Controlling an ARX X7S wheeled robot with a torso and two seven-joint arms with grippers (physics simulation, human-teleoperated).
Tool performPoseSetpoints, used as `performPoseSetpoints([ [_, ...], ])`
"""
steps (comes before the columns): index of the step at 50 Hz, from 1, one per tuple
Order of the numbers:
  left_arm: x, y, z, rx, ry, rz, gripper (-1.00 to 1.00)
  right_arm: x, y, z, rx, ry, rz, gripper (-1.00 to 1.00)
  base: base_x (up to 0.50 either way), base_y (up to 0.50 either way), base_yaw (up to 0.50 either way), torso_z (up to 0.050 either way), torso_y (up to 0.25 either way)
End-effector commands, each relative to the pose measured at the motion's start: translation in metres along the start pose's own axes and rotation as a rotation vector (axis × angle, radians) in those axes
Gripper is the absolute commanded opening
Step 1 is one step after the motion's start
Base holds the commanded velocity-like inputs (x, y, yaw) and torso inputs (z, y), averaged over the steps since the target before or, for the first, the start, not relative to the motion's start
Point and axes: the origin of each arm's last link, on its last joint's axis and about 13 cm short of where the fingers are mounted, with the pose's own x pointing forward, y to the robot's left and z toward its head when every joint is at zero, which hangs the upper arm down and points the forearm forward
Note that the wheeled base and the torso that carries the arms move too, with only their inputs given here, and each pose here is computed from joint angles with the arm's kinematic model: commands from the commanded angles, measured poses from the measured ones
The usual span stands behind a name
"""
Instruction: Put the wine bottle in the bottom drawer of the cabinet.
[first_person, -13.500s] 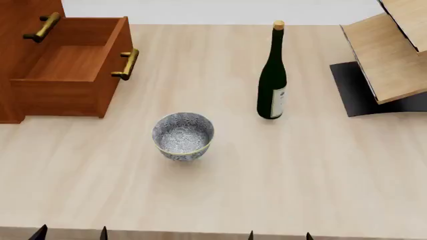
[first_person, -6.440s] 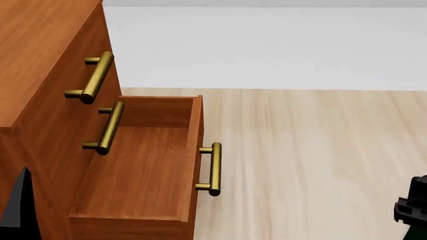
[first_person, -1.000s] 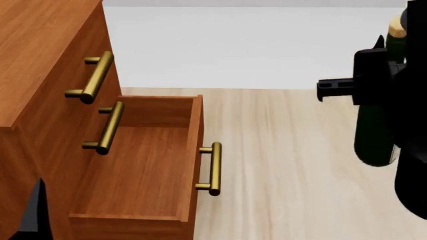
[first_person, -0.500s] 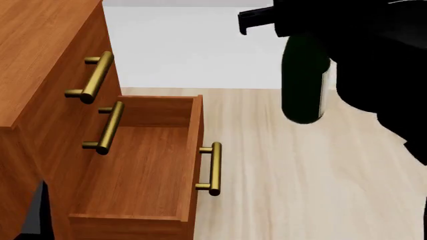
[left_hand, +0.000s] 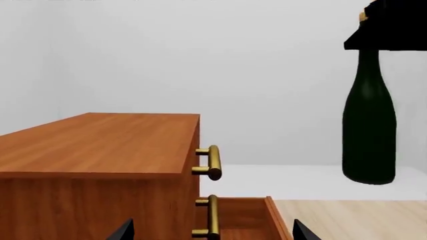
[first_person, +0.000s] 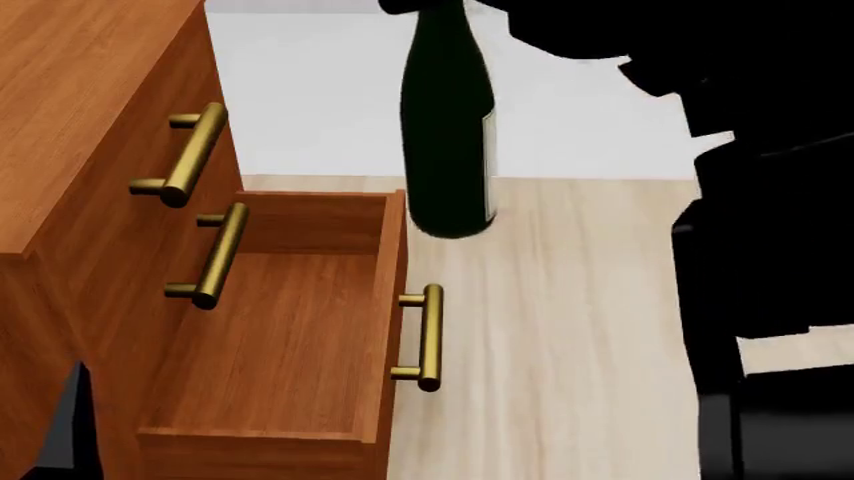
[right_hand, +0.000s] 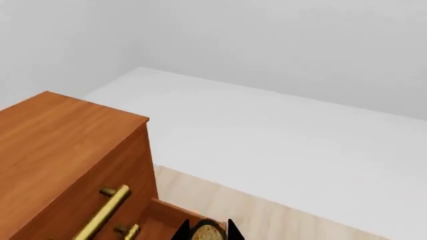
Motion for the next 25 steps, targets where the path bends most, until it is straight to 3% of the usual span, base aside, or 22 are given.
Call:
performPoseSetpoints([
  [1, -0.001, 0.000, 0.000, -0.004, -0.005, -0.007, 1.00, 0.016, 0.021, 0.015, 0.044, 0.086, 0.111, -1.00, 0.00, 0.00, 0.00, 0.000, 0.000],
  [7, -0.003, 0.003, -0.002, -0.014, -0.006, -0.009, 1.00, 0.035, 0.027, 0.008, 0.116, 0.098, 0.150, -1.00, 0.00, 0.00, 0.00, 0.000, 0.000],
  [25, -0.001, 0.002, -0.002, -0.018, -0.005, -0.013, 1.00, 0.053, 0.045, -0.017, 0.250, 0.140, 0.249, -1.00, 0.00, 0.00, 0.00, 0.001, 0.001],
])
